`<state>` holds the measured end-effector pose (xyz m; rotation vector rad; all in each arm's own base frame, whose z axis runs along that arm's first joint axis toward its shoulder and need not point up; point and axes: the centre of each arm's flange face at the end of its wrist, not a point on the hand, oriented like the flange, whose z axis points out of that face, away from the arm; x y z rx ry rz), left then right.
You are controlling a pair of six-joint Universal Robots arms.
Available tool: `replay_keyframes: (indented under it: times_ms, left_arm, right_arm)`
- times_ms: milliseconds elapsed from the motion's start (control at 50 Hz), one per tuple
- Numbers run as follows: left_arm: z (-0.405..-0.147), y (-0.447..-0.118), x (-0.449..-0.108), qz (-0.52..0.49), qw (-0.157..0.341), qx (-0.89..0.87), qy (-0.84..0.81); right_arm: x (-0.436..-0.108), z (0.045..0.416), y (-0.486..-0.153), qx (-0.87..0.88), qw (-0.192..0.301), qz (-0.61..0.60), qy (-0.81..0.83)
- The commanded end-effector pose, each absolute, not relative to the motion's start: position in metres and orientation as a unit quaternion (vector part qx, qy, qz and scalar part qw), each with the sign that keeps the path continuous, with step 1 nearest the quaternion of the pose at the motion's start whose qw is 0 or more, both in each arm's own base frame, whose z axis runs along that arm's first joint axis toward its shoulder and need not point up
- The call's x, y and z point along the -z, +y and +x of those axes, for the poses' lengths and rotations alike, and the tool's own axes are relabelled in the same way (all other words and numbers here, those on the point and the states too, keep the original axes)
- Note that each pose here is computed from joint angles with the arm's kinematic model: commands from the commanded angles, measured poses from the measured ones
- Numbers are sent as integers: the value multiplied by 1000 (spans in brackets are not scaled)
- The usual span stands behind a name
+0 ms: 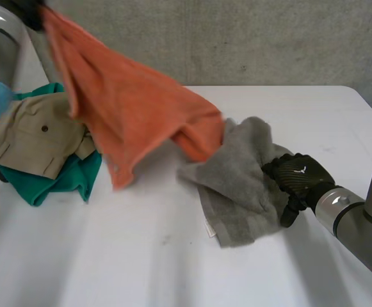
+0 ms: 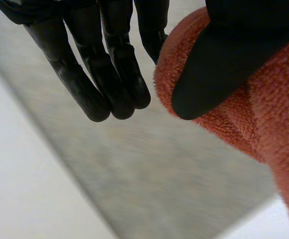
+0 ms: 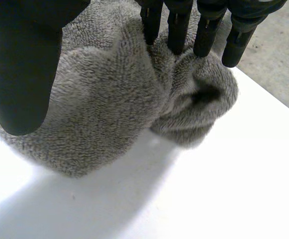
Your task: Fold the laundry.
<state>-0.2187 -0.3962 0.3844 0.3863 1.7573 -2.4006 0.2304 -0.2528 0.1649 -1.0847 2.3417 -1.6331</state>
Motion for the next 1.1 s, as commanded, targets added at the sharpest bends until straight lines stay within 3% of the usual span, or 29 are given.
replay_keyframes:
  times_ms: [20,180,240,280,400,540,640,780,940,1100]
  left_arm:
    - [-146,-422,-407,70,144,807,569]
    - [-93,-473,-369,22,251,780,573]
    - [-91,-487,-341,26,265,758,596]
    - [-98,-488,-329,35,248,752,610]
    - [-145,-467,-308,93,127,738,656]
    - [-185,-418,-323,150,44,730,665]
    - [-234,-358,-312,229,-39,700,675]
    - [-304,-272,-259,324,-126,615,708]
    - [-370,-192,-193,406,-154,537,723]
    - [-405,-177,-159,412,-109,537,728]
  right_arm:
    - [-157,234,-253,525,47,-360,770]
    - [-157,236,-249,523,50,-363,770]
    - [-158,237,-248,523,50,-365,769]
    - [-159,237,-248,524,51,-365,768]
    - [-160,237,-248,525,49,-364,768]
    - [-170,235,-250,536,50,-356,764]
    - [-188,233,-250,547,46,-353,757]
    - [-207,230,-257,550,27,-372,747]
    - [-202,231,-287,548,1,-445,708]
    - [-175,237,-326,545,3,-497,675]
